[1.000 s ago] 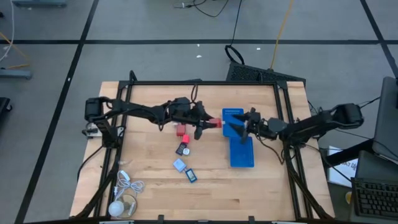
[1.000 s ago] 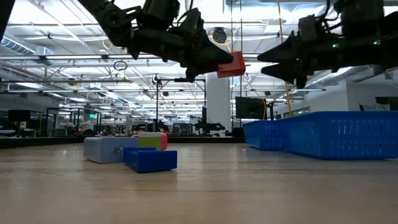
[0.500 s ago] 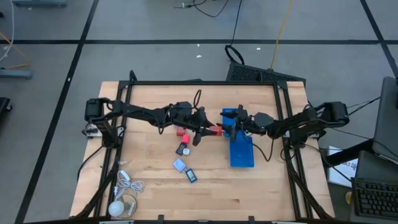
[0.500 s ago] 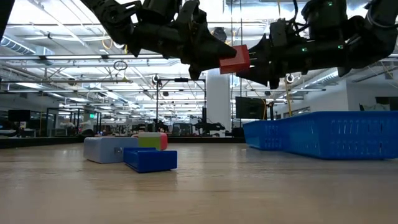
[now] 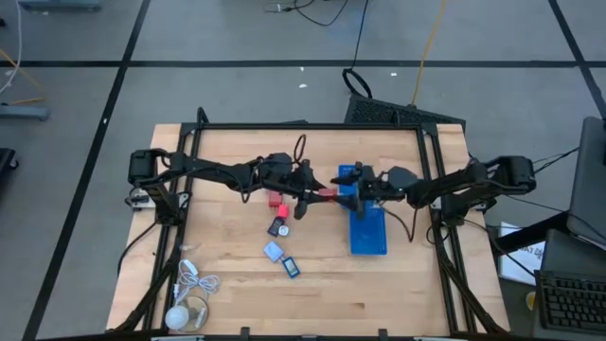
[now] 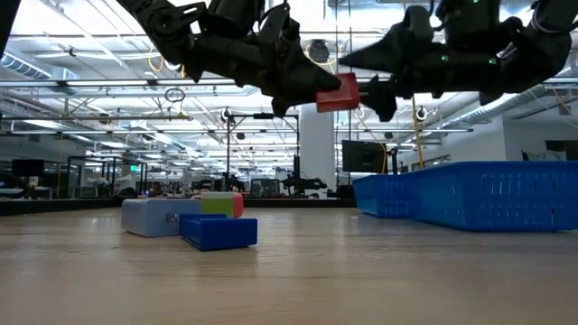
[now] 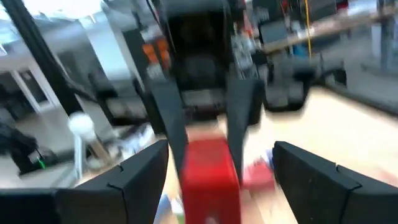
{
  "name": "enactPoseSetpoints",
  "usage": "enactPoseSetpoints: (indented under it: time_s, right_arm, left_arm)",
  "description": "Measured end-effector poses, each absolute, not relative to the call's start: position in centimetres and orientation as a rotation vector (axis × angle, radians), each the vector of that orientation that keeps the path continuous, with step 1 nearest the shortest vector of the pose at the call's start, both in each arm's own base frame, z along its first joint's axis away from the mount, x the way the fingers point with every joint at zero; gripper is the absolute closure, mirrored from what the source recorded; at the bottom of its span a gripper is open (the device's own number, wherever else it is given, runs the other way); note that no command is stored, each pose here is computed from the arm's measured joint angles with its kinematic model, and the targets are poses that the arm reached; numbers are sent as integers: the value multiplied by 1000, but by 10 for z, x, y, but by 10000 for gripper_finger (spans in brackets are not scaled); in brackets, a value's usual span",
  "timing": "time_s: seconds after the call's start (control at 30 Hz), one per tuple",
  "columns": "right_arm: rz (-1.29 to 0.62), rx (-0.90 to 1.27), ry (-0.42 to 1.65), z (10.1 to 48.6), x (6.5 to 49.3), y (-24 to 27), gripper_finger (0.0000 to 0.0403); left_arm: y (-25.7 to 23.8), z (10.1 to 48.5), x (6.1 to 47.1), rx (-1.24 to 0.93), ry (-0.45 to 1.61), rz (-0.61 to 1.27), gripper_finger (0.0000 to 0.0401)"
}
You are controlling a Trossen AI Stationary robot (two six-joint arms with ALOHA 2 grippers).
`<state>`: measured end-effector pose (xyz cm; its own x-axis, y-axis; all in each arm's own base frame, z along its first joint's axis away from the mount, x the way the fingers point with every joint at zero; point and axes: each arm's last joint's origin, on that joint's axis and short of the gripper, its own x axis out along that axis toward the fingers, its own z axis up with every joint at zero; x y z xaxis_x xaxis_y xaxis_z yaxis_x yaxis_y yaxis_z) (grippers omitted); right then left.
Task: Pick & Place Office items
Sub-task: Put the top red charger adapter into the top blue bin
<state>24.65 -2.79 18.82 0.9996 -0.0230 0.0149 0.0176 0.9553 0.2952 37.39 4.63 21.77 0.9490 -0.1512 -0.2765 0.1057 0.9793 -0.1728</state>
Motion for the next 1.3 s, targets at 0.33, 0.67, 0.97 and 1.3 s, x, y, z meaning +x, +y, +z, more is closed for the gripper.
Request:
enactPoseSetpoints:
  time_s: [0.33,0.67,0.97,1.3]
  right_arm:
    - [-35,237,20,183,250,-26,142]
    - [9,226,24,183,250,-25,273]
    - [22,248,1,185,250,-24,256]
    - [72,209,5,185,250,-19,290]
  left_arm:
    - [46,219,374,-153,284,-136,284]
    - [46,217,373,-159,300,-137,284]
    - [45,217,373,-177,310,-134,284]
    - [40,216,373,-191,317,-133,252]
